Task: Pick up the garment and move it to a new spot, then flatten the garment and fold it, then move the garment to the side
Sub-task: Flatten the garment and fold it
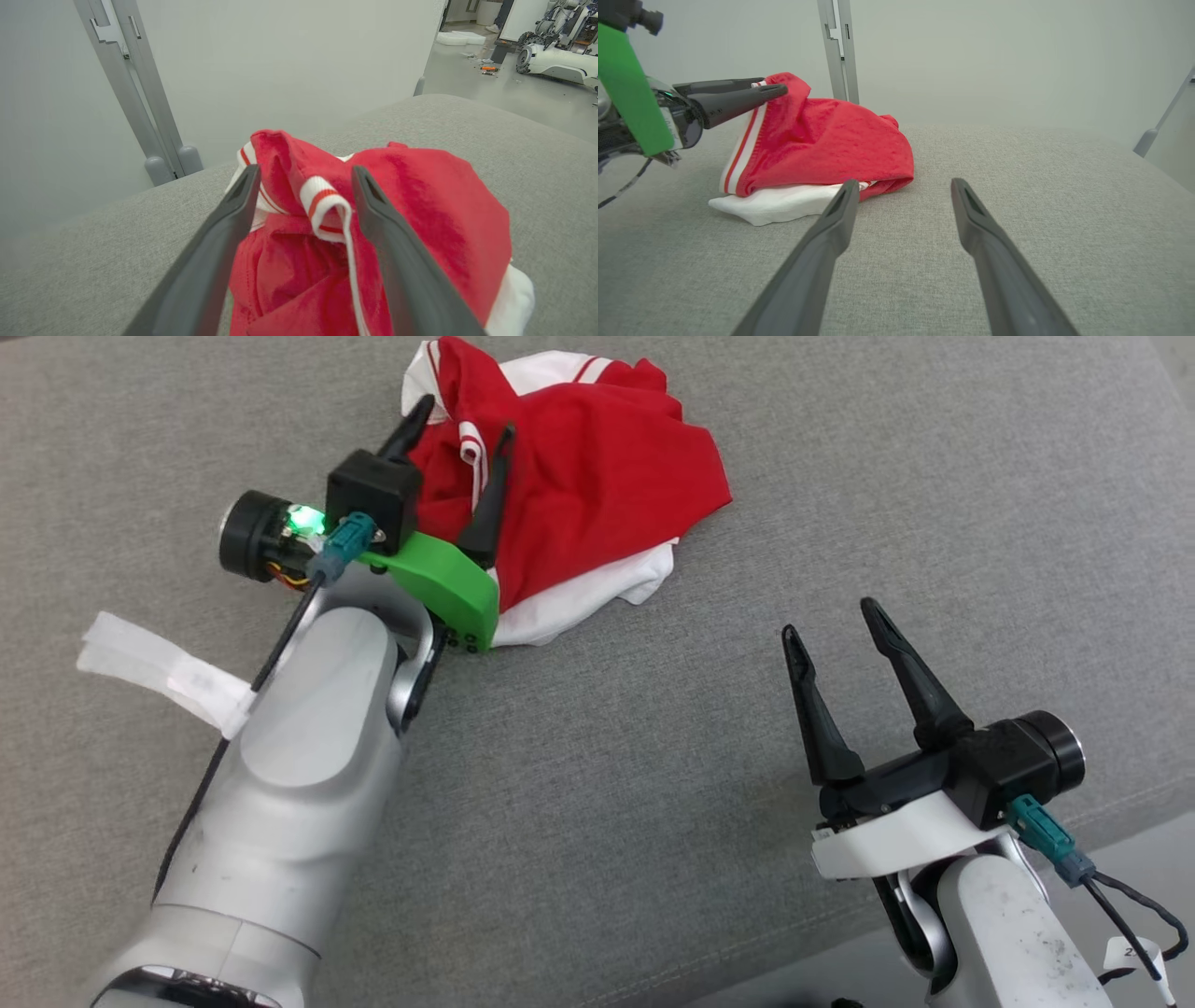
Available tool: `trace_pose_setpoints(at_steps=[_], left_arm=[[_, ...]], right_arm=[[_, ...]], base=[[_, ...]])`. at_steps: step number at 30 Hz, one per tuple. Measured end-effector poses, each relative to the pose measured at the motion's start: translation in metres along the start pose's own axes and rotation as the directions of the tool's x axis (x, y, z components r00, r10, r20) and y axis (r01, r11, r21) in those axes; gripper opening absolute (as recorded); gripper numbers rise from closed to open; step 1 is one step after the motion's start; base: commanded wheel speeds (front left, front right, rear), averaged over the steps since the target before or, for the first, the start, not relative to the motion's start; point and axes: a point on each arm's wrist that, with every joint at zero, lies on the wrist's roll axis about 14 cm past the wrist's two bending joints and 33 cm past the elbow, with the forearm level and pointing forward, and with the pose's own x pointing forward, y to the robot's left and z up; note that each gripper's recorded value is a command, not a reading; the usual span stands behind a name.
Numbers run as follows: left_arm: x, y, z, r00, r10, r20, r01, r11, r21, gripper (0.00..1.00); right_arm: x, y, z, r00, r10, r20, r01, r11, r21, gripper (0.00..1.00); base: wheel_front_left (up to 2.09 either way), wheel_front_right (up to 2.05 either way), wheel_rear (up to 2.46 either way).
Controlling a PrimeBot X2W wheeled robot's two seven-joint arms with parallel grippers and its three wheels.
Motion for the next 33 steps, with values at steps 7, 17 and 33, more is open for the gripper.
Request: trace_pose_setpoints(at_steps=[7, 17, 33], left_arm=[[0.019, -0.010, -0.017, 0.998, -0.045, -0.048, 0.043, 0.998, -0.044, 0.00], [0.056, -0.085, 0.113, 0.951, -0.301, 0.075, 0.289, 0.947, 0.143, 0.00], [-0.007, -0.133, 0.229, 0.809, -0.505, 0.300, 0.469, 0.863, 0.188, 0.00]], right_arm=[[-0.008, -0.017, -0.007, 0.998, -0.054, -0.030, 0.054, 0.998, -0.010, 1.00], [-0.022, -0.018, 0.013, 0.998, -0.067, 0.014, 0.067, 0.998, 0.011, 1.00], [-0.039, -0.022, 0.023, 0.996, -0.084, 0.037, 0.085, 0.996, -0.036, 1.00]], base=[[0.00, 0.00, 0.00], [0.00, 0.00, 0.00], [0.00, 0.00, 0.00]])
